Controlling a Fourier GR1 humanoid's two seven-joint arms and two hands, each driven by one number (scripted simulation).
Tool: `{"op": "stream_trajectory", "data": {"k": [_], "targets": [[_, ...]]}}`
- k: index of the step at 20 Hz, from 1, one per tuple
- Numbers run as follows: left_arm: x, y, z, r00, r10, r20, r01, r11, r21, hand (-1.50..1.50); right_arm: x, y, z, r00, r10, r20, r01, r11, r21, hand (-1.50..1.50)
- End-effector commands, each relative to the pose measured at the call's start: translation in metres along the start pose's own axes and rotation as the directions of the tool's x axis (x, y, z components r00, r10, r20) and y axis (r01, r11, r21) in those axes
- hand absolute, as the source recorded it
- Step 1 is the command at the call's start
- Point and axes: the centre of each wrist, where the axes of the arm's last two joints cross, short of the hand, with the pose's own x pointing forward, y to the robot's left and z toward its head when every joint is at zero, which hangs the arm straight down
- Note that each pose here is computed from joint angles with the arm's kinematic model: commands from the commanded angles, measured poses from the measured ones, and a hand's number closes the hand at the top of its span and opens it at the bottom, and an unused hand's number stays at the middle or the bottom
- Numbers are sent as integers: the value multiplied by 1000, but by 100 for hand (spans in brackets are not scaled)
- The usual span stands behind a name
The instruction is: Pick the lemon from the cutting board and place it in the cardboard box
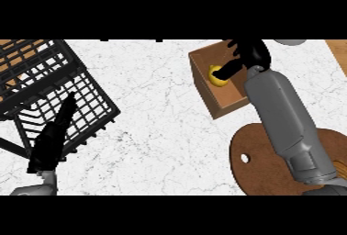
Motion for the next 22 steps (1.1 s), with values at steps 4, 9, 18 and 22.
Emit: {"op": "stream_trajectory", "data": {"k": [4, 9, 18, 22], "targets": [[-6, 2, -4, 999, 7, -41, -7, 1000, 5, 0, -11, 15, -12, 989, -147, 29, 148, 988, -32, -150], [-8, -8, 2, 999, -2, -47, 2, 1000, -1, 0, -24, -1, -14, 932, -358, 58, 359, 892, -273, -150], [0, -2, 3, 998, 11, -63, -10, 1000, 9, 0, -75, -64, -12, 763, -624, 169, 633, 670, -389, -150], [-16, 0, 12, 999, 6, -49, -5, 1000, 23, 0, -127, -116, -2, 757, -636, 149, 612, 611, -502, -150]]}}
